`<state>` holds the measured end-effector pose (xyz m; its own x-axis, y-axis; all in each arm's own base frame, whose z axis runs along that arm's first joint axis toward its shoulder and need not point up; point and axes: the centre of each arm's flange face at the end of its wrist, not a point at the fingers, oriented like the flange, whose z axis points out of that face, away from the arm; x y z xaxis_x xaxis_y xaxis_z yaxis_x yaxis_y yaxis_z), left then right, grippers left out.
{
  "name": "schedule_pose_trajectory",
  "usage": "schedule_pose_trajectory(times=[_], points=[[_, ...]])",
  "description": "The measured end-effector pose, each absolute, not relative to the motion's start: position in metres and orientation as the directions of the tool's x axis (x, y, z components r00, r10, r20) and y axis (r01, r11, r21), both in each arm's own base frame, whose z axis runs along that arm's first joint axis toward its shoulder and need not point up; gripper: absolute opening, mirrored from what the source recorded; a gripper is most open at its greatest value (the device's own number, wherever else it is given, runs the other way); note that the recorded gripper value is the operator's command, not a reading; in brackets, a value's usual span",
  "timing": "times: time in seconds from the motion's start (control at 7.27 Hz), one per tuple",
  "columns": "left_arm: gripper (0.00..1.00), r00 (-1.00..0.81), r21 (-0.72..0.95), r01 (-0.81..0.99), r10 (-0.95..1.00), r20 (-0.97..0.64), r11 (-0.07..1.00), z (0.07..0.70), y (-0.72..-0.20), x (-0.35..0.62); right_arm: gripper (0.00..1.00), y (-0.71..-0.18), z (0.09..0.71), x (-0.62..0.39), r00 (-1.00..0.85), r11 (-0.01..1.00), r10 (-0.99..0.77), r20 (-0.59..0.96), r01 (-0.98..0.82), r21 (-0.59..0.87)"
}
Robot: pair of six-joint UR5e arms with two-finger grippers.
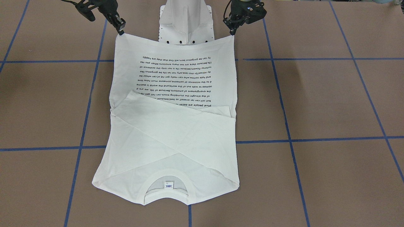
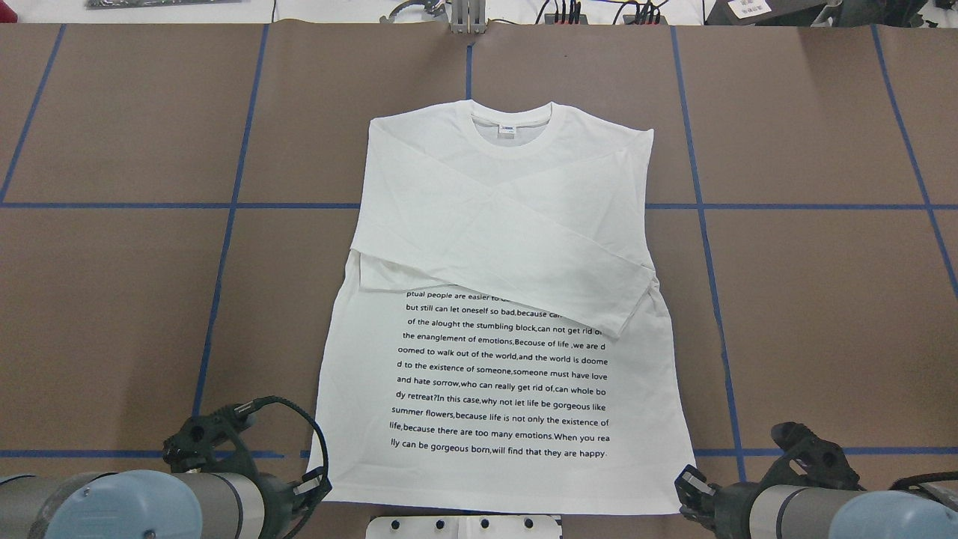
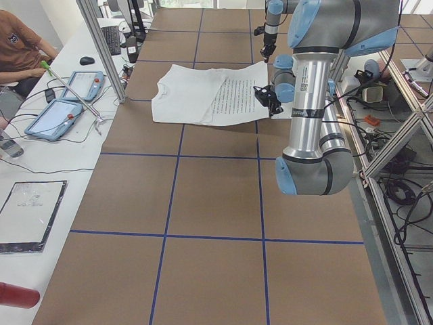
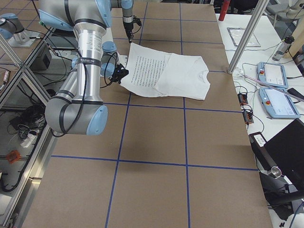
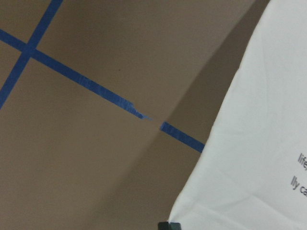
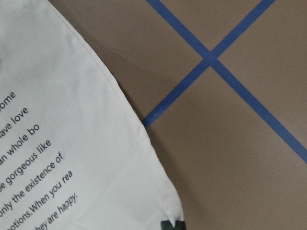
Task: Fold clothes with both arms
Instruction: 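Grasp the hem corners with both grippers and lift them toward the collar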
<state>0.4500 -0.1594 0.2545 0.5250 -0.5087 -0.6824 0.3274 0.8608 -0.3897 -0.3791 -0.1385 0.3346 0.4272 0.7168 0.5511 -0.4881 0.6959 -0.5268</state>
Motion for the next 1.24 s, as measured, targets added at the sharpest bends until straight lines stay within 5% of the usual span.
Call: schedule_pose_trajectory(times=[0.69, 1.24], points=[[0.0, 0.349, -0.242, 0.43, -0.407, -0.844, 0.87, 0.174, -0.3, 0.423, 0.0, -0.251, 0.315, -0.332, 0.276, 0.61, 0.763, 0.584, -0.607, -0.51], [0.0, 0.296, -0.149, 0.578, -0.376, -0.878, 0.802, 0.183, -0.445, 0.425, 0.0, -0.439, 0.279, -0.332, 0.34, 0.63, 0.735, 0.587, -0.663, -0.404]])
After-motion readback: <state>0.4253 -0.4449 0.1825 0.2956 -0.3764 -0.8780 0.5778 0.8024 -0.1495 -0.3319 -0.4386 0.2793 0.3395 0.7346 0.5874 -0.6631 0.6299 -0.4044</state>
